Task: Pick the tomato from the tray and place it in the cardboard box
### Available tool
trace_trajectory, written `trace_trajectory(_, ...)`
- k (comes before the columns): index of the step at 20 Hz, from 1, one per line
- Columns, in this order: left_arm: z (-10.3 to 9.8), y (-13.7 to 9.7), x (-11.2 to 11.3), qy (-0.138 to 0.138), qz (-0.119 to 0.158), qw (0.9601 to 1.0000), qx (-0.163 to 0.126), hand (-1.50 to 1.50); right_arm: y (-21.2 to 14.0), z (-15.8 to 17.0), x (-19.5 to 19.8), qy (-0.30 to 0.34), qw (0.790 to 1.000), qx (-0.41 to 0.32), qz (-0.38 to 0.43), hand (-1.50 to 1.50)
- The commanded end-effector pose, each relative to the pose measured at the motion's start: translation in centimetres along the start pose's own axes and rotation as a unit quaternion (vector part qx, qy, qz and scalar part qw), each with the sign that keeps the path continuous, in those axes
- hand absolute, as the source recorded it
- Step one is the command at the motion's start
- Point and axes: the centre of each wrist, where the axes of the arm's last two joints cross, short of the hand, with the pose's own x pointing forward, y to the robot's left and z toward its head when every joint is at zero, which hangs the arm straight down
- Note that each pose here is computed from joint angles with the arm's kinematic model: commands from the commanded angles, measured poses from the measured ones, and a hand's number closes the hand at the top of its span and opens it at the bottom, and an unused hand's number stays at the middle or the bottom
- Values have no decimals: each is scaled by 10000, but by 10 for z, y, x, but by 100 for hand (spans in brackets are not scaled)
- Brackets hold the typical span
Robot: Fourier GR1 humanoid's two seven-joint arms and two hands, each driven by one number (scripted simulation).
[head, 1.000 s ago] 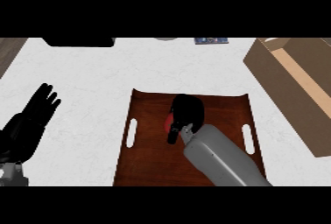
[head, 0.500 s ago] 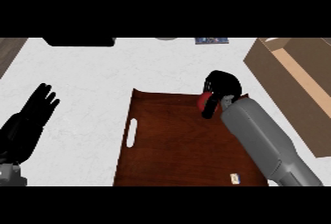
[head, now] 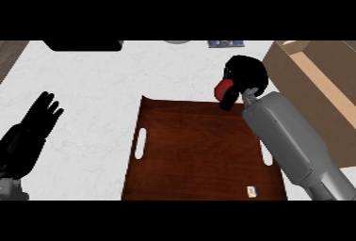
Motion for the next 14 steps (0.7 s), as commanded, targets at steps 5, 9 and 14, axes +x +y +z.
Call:
trace_trajectory(5,1,5,-4,62,50,9999,109,0,-83,62,45,-241,9879,-1517,-232,150)
trace_trajectory(9,-2,-13,-1,55,55,10000,62,0,-133,72,35,197,9730,-2256,-437,150)
trace_trajectory(14,3,6,-1,24,0,10000,-90,0,-153,73,12,878,9578,-2680,-559,150)
